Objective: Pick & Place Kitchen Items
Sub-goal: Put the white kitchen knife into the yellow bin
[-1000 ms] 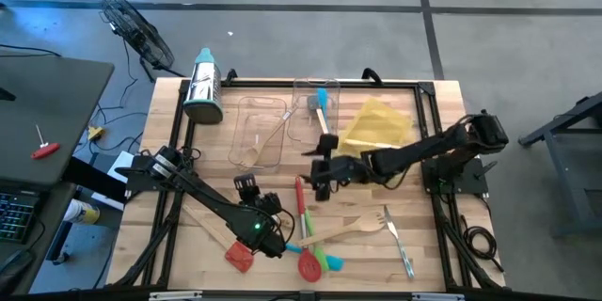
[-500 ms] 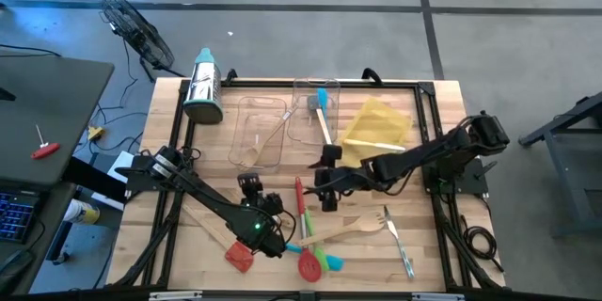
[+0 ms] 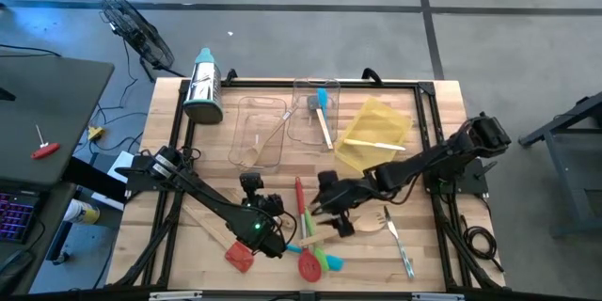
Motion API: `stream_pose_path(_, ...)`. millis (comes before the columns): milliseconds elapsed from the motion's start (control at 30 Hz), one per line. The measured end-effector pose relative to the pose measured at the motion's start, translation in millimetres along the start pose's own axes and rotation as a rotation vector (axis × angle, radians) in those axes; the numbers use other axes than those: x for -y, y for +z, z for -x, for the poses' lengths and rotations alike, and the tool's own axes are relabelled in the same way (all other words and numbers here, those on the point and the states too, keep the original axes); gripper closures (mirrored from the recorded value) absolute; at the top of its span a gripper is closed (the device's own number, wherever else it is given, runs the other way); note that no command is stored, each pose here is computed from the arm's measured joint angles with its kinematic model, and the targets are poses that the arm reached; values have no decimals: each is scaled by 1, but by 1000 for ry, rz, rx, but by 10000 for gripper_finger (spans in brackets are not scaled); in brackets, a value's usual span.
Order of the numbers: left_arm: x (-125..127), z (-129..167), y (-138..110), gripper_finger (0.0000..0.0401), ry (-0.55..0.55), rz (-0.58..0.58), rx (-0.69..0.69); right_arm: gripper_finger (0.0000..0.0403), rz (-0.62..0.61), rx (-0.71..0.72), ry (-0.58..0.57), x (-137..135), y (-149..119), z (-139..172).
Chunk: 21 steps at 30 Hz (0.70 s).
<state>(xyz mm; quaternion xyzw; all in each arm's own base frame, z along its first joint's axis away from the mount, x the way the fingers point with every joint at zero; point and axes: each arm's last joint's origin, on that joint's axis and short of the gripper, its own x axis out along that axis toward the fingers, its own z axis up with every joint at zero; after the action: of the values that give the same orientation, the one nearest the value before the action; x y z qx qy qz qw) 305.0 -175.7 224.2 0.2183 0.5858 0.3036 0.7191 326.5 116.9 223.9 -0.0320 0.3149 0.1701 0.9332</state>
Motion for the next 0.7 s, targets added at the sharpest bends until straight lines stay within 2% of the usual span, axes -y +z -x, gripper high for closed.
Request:
stream_pose_path(133, 1, 0, 1, 118, -5, 1, 6, 128, -11, 19, 129, -14, 2, 0)
stream_pose_path(400, 2, 0, 5, 118, 16, -13, 72, 128, -197, -116, 152, -32, -10, 1)
stream_pose_path(700, 10, 1, 13, 118, -40, -50, 144, 128, -617, -377, 233, -65, -29, 7)
